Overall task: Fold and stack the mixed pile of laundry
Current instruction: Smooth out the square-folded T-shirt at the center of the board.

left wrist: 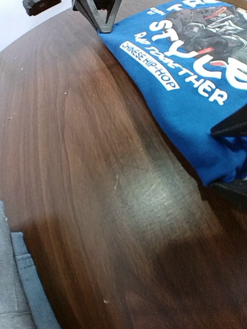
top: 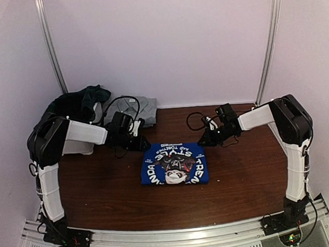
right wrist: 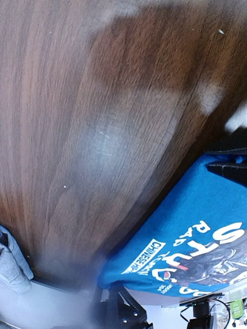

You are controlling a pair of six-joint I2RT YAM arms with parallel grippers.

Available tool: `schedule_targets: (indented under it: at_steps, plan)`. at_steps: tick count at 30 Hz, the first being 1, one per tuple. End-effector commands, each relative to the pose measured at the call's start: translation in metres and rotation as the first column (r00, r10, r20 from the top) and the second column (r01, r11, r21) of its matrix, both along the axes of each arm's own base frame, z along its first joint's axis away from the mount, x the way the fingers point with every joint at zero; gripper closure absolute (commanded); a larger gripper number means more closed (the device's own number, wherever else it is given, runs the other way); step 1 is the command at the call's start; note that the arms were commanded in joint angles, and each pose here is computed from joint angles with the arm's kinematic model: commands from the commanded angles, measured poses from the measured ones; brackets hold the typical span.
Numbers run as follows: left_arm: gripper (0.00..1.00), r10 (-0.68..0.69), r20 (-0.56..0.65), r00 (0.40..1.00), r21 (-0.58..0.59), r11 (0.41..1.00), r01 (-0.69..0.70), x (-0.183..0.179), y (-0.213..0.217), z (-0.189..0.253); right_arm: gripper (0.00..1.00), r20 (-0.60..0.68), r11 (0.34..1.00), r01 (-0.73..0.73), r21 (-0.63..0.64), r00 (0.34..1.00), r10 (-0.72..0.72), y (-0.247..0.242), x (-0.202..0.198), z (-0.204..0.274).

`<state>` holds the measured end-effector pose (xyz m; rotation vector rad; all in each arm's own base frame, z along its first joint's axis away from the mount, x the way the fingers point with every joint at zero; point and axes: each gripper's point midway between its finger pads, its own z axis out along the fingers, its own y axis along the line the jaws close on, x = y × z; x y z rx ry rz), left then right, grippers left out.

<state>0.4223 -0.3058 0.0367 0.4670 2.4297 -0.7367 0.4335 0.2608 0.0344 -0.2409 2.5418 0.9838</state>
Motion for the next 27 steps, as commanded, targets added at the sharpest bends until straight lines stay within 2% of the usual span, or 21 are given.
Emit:
schedule_targets:
  at_steps: [1, 4, 6, 10, 15, 27]
  plan:
    - [0.79, -0.014, 0.076, 0.997, -0.064, 0.998, 0.018, 0.014, -0.009, 0.027, 1.00, 0.057, 1.000, -0.004, 0.022, 0.998, 0.003, 0.001, 0.007, 0.026]
    - [0.95, -0.018, 0.094, 0.995, -0.080, 0.996, 0.026, 0.011, -0.010, 0.037, 1.00, 0.082, 1.000, 0.003, 0.030, 0.997, -0.005, -0.001, 0.004, 0.044]
    - [1.00, -0.020, 0.108, 0.994, -0.090, 0.995, 0.030, 0.010, -0.010, 0.045, 1.00, 0.096, 0.999, 0.006, 0.033, 0.995, -0.009, -0.003, -0.001, 0.054]
    - [1.00, -0.025, 0.127, 0.992, -0.109, 0.993, 0.040, 0.008, -0.010, 0.056, 1.00, 0.112, 1.000, 0.014, 0.025, 0.994, -0.016, -0.009, -0.008, 0.064]
    - [1.00, -0.030, 0.136, 0.990, -0.111, 0.993, 0.046, 0.009, -0.012, 0.057, 1.00, 0.087, 0.999, 0.045, -0.001, 0.995, -0.045, -0.025, -0.011, 0.051]
    - [1.00, 0.018, 0.084, 0.996, -0.047, 0.999, -0.014, 0.031, -0.011, 0.010, 1.00, 0.080, 0.995, 0.094, -0.028, 0.993, -0.091, -0.034, 0.029, 0.012]
